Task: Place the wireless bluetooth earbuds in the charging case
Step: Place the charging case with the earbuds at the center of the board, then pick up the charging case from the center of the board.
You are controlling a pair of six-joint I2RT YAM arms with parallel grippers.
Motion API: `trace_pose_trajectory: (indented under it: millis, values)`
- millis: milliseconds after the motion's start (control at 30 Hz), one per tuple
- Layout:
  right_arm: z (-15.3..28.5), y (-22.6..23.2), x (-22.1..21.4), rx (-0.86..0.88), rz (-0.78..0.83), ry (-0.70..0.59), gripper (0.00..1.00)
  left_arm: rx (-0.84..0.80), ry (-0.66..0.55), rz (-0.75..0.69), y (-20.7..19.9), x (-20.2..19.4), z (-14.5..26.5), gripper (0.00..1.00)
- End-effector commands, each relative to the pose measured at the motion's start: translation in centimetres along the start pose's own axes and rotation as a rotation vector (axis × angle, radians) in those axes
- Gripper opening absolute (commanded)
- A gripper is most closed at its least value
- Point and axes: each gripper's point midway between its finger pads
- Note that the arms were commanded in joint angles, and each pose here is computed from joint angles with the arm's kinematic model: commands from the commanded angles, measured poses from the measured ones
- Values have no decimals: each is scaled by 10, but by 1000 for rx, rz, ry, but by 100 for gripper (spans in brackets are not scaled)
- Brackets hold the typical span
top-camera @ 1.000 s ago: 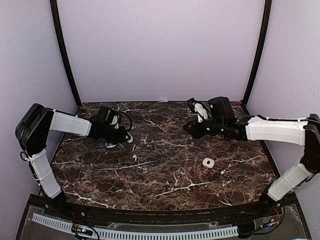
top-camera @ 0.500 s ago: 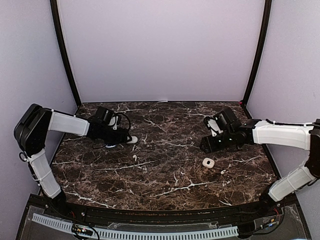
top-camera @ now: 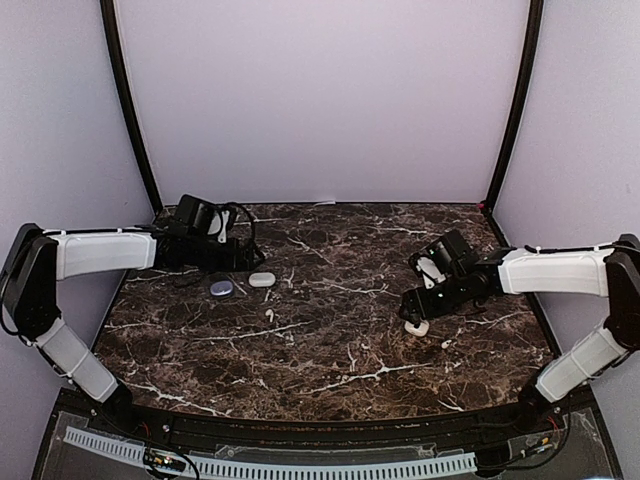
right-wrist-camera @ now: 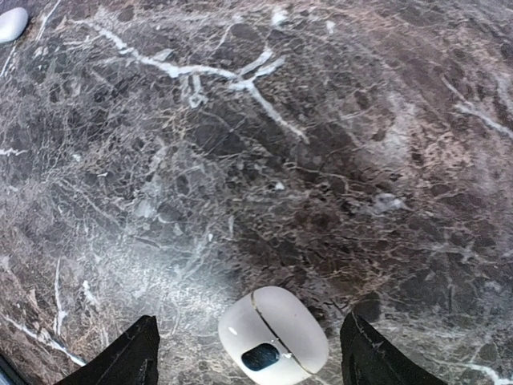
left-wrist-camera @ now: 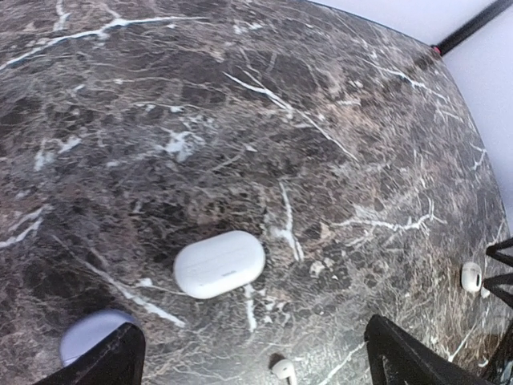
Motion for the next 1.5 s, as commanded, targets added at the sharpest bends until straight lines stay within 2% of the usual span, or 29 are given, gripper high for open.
trace_pose_trajectory:
  millis: [0,200,333,400,533,633,733,967,1167,1467]
  values:
    - [-9,19,-7,129,-21,31,75,-109,68,-126,-42,-15,-13,99]
    - [-8,20,-23,151,-32,78,73,-207,38,-186,-72,-15,-24,97]
    - [4,36,-27,248,-28,93,61,-366,14,-213,-99,-13,-17,93]
    - [11,41,-25,274,-28,86,59,-414,21,-231,-111,-14,-17,92]
    - [13,21,-20,157,-24,50,64,-469,32,-260,-128,-17,-20,91]
    - [9,14,-27,115,1,84,71,-484,32,-269,-132,-15,-22,91]
    - [6,13,-33,68,17,116,72,-511,29,-287,-138,-14,-21,91]
    - [-3,21,-43,-29,120,167,67,-508,23,-280,-139,-12,-23,93]
    - [-12,26,-42,-74,168,175,63,-418,-5,-246,-124,-9,-25,99]
    - [-17,24,-39,-151,207,171,58,-282,-24,-205,-99,-4,-25,99]
Point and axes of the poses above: each gripper's point midway between its finger pads, its own z axis back along the fingers, its own y axis along the line the jaws close on, x = y × z, and after that the axes turned 5 degrees about -z, right-handed
